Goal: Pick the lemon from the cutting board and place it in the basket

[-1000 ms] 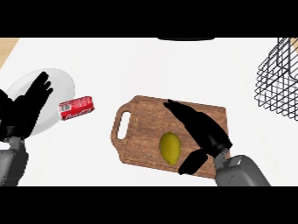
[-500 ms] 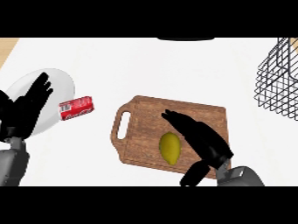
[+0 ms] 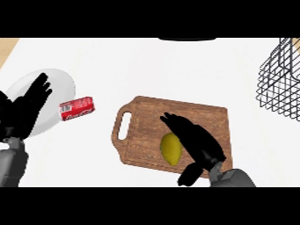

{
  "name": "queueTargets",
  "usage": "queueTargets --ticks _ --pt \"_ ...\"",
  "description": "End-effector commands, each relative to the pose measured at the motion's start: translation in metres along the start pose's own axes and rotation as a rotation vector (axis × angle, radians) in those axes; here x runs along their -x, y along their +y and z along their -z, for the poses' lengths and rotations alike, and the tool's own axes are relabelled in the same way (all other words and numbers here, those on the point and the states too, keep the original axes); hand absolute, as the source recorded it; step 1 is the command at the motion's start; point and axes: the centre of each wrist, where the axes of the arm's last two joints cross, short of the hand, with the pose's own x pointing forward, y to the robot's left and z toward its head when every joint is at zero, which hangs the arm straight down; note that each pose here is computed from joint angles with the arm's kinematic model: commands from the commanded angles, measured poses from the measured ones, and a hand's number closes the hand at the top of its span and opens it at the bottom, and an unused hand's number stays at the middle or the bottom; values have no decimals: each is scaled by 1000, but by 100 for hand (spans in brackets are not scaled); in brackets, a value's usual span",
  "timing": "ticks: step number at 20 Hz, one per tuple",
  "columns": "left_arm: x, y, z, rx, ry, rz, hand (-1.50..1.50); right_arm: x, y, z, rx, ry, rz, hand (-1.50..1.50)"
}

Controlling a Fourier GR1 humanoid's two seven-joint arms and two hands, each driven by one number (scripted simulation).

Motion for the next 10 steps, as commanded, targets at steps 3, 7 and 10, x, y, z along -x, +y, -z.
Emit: queueTargets --ticks 3,7,10 --pt "-6 2 4 5 -25 -9 0 0 -2 19 -76 -8 -160 150" --pt "-16 -7 -11 24 -16 -17 0 11 15 34 -56 -22 -146 150" --pt "2 -4 -7 -7 4 -16 0 8 24 25 -41 -48 -153 150"
